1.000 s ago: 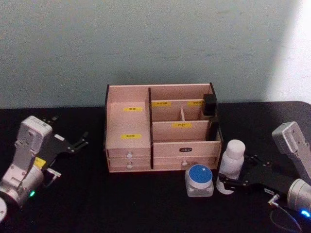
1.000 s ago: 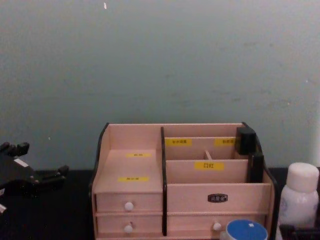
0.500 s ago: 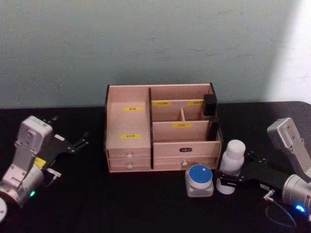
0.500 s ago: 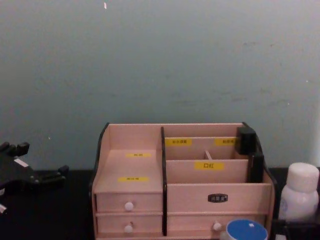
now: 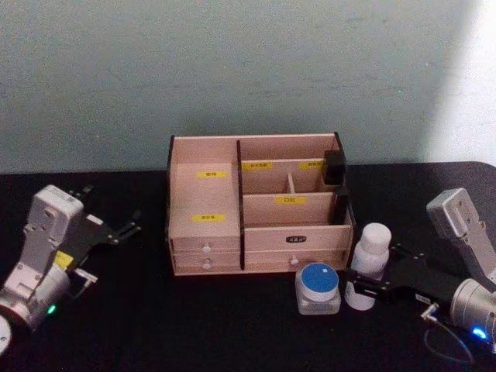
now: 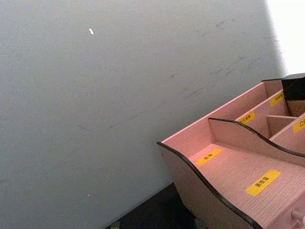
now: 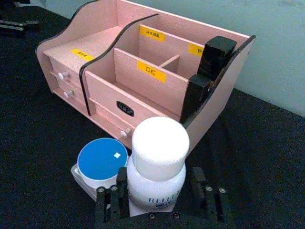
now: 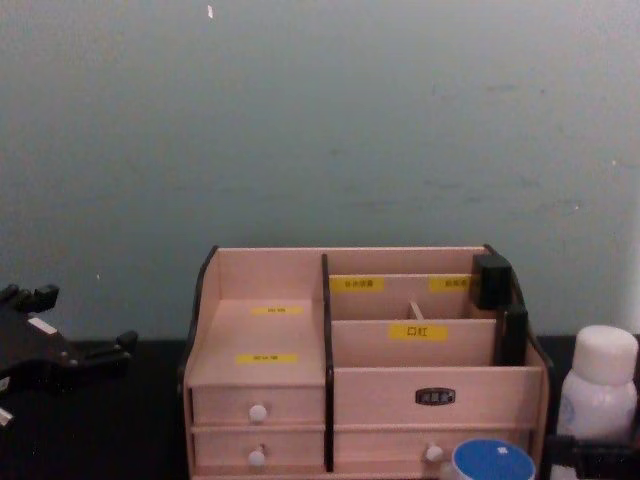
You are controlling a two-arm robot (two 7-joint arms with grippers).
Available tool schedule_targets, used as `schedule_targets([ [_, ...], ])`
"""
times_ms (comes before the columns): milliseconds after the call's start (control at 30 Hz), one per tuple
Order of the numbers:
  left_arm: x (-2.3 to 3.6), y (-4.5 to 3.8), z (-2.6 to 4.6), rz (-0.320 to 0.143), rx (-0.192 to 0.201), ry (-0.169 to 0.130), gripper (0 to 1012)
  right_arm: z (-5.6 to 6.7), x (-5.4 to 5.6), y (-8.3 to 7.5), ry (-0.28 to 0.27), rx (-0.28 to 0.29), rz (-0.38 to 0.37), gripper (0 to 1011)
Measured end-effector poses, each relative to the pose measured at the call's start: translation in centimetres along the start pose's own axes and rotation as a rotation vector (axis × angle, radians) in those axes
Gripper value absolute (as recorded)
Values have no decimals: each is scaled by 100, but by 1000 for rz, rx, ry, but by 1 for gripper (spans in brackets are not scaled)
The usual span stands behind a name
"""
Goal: Pick up the facial cleanser and watermelon frost from the table and place them into the tiered storage box.
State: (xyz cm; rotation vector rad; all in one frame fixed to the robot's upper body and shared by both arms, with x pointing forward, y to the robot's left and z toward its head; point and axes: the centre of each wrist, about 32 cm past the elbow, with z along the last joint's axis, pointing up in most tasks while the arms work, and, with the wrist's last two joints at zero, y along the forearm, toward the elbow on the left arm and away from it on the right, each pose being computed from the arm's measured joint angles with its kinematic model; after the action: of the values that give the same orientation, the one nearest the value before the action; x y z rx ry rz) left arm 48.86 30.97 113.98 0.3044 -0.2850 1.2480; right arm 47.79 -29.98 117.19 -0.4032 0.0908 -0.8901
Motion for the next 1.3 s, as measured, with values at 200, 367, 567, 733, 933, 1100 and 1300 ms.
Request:
schedule_targets([
  [200, 0, 0, 0, 0, 0, 0, 1001, 0, -1, -2, 0, 0, 0, 707],
  [367, 0, 0, 0, 0, 0, 0, 1001, 0, -1, -3, 0, 0, 0, 593],
  [567, 0, 0, 0, 0, 0, 0, 1001, -1, -1, -4, 0, 0, 0, 593],
  [733, 0, 0, 0, 0, 0, 0, 1001, -1, -1, -4, 1, 0, 0, 593],
  [933, 0, 0, 0, 0, 0, 0, 1001, 43, 2, -76, 0, 17, 11, 593],
  [1100, 0, 0, 0, 0, 0, 0, 1001, 165, 11, -160, -1, 42, 28, 593],
  [1300, 0, 0, 0, 0, 0, 0, 1002, 324, 35, -205, -6, 69, 38, 593],
])
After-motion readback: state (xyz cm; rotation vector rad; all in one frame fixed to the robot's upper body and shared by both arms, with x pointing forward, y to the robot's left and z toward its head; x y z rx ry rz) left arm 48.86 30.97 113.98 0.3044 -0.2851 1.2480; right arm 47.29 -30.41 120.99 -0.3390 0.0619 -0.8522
